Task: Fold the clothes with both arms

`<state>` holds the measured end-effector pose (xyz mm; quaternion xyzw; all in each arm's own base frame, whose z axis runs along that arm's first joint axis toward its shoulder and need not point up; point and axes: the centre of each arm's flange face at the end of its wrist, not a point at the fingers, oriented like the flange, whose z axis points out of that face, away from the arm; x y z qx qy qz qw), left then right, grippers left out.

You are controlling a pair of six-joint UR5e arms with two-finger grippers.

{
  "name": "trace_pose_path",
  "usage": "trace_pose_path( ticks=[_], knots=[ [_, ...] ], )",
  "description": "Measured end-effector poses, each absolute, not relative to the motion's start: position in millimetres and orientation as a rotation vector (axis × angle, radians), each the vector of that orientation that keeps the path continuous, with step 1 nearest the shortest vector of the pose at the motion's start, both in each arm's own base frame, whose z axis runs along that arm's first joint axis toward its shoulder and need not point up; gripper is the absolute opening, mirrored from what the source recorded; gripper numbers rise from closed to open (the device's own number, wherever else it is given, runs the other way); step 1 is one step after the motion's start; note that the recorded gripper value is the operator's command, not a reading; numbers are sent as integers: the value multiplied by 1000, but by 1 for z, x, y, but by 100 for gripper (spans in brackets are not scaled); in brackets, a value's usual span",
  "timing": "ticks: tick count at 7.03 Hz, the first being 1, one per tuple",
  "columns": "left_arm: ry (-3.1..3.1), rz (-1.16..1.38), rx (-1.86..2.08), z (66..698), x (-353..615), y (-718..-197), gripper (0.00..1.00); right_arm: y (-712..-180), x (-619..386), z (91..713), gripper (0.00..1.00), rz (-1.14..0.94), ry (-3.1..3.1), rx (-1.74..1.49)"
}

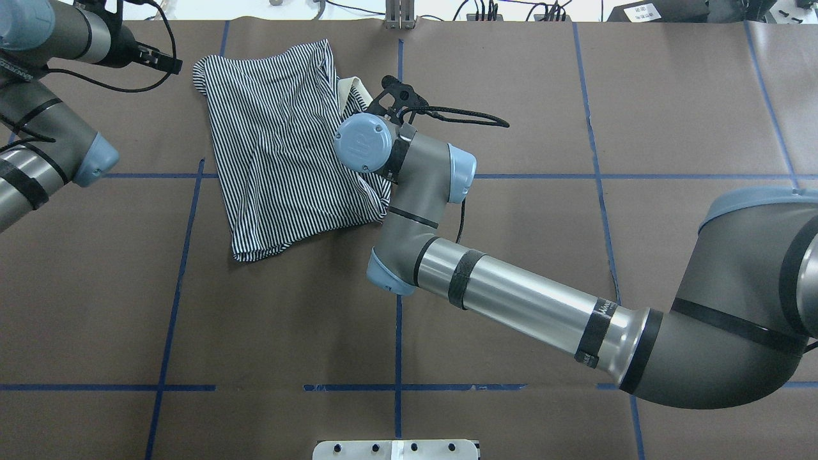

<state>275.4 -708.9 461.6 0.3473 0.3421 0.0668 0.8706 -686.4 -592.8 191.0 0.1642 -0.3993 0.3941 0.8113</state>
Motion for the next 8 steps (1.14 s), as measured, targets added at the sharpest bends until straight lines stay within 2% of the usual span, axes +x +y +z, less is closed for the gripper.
trace_pose_path(
  ticks=[4, 8],
  knots=[
    [726, 131, 724, 459, 278, -706, 100, -584, -667, 176, 0, 844, -851, 346],
    [775, 132, 713, 443, 309, -691, 100, -494, -603, 247, 0, 802, -797, 347]
  ],
)
